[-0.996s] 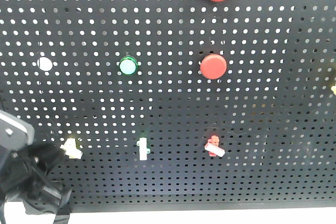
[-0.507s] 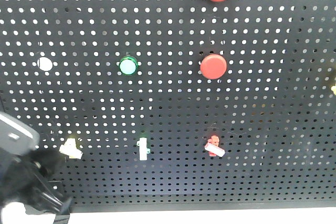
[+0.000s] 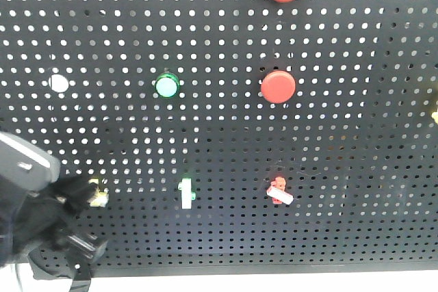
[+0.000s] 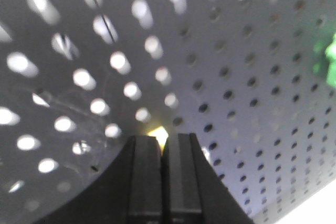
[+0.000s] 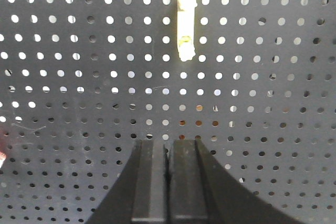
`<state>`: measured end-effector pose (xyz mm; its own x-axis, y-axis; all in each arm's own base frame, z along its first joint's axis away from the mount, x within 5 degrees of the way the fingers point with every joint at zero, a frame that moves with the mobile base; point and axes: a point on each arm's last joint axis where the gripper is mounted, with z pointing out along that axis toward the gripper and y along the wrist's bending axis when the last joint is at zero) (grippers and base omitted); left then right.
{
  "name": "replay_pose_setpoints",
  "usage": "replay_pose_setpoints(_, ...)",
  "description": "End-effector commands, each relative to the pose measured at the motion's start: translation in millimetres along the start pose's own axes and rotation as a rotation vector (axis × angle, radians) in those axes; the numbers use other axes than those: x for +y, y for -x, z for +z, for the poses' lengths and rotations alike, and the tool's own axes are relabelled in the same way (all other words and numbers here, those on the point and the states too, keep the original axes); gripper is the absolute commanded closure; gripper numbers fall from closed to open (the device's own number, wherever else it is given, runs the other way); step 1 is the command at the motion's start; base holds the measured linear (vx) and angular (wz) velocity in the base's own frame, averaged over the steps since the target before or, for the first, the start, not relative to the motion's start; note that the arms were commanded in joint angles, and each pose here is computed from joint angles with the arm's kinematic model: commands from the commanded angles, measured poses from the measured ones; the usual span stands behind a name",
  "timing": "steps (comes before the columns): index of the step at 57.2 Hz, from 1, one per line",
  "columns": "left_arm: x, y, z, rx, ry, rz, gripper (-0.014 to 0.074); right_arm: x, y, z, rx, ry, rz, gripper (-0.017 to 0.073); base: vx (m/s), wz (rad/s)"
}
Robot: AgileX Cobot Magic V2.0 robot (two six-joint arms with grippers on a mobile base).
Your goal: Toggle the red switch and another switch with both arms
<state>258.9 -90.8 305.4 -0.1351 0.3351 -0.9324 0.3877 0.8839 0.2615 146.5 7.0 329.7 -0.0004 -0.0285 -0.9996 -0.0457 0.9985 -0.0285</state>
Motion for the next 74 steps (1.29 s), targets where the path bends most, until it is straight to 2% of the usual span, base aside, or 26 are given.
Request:
replay_pose_setpoints(1,2.7,13.4,1.3,-0.06,0.013,-0.028,0.0591,-1.4,19.0,-0.1,-0.115,-0.011,-0.004,0.0566,0.0,0.0)
replay_pose_setpoints(8,1.2,6.5,0.7,0.021,-0.004,-0.039,0.0591,-1.4,19.0,-0.1,-0.115,-0.011,-0.004,0.0566,0.0,0.0)
replay_pose_setpoints(19,-0.6,-0.1,0.3,0.095,-0.015,-0.154,0.0591,-1.4,19.0,-0.1,-0.115,-0.011,-0.004,0.0566,0.0,0.0)
replay_pose_setpoints(26,-1.2,-1.8,0.1,0.115,-0.018,-0.18,0.0591,-1.4,19.0,-0.1,-0.115,-0.011,-0.004,0.0566,0.0,0.0)
replay_pose_setpoints(44,-1.2,-1.8,0.1,0.116,-0.011,-0.307,0.0591,-1.3,17.8,0.0,-0.102,-0.01,-0.004,0.0566,0.0,0.0)
replay_pose_setpoints(45,-1.6,-2.9,-0.1,0.129,-0.009,-0.37,0.0591,-1.3,16.9,0.1,-0.092,-0.009,-0.004,0.0566,0.0,0.0)
replay_pose_setpoints(55,-3.1,-7.5,-0.8,0.184,-0.005,-0.497,0.0591,-1.3,16.8,0.1,-0.091,-0.009,-0.004,0.0566,0.0,0.0)
replay_pose_setpoints(60,-3.7,-9.3,-1.2,0.206,-0.002,-0.542,0.0591,-1.3,16.8,0.1,-0.091,-0.009,-0.004,0.0566,0.0,0.0)
replay_pose_setpoints(67,-5.0,-9.5,-1.3,0.213,-0.004,-0.559,0.0591,-1.3,17.1,0.1,-0.095,-0.01,-0.006,0.0566,0.0,0.0)
replay_pose_setpoints(74,-2.9,-2.4,-7.7,0.168,-0.003,-0.56,0.0591,-1.2,15.2,2.8,-0.081,-0.009,-0.006,0.0566,0.0,0.0)
